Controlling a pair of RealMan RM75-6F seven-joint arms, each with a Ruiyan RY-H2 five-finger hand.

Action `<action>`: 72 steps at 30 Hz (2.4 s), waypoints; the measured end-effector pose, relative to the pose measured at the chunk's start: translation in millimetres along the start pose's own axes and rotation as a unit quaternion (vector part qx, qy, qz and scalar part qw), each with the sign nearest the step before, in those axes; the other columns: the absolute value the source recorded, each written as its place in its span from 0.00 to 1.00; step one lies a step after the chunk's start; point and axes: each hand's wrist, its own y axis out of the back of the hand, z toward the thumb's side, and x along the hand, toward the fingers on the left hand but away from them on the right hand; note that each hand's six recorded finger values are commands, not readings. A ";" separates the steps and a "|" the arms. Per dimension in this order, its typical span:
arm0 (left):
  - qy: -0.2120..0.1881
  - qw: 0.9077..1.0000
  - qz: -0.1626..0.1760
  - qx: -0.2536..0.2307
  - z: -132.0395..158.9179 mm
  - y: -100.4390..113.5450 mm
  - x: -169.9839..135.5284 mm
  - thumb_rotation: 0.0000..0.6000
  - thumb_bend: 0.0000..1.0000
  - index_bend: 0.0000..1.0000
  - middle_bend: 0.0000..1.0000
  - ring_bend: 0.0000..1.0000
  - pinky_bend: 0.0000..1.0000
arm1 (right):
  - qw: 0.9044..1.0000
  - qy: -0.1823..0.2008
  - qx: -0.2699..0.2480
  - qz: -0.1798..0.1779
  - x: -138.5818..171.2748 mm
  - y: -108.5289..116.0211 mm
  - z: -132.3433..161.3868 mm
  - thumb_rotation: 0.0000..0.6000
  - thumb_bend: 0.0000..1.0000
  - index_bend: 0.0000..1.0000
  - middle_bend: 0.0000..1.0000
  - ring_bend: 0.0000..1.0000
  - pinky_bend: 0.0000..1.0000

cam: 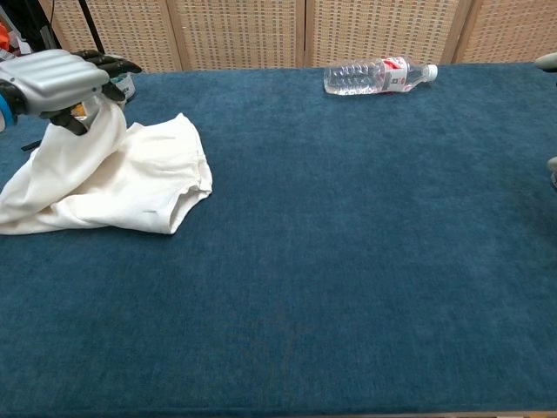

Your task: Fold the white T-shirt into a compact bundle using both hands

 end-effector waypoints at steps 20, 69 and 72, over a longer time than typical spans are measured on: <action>-0.016 0.985 0.069 -0.157 31.6 29.2 4.7 1.00 0.00 0.00 0.00 0.00 0.00 | 1.000 0.002 0.000 0.007 1.0 -3.5 1.1 1.00 0.00 0.00 0.00 0.00 0.00; 0.010 0.981 -0.028 -0.192 -24.8 -54.2 -39.2 1.00 0.44 0.33 0.00 0.00 0.00 | 1.000 -0.003 0.009 0.007 0.6 -5.7 -0.3 1.00 0.00 0.00 0.00 0.00 0.00; 0.012 0.981 -0.022 -0.194 -20.9 -54.1 -35.9 1.00 0.47 0.36 0.00 0.00 0.00 | 1.000 -0.002 0.010 0.008 0.9 -6.3 0.1 1.00 0.00 0.00 0.00 0.00 0.00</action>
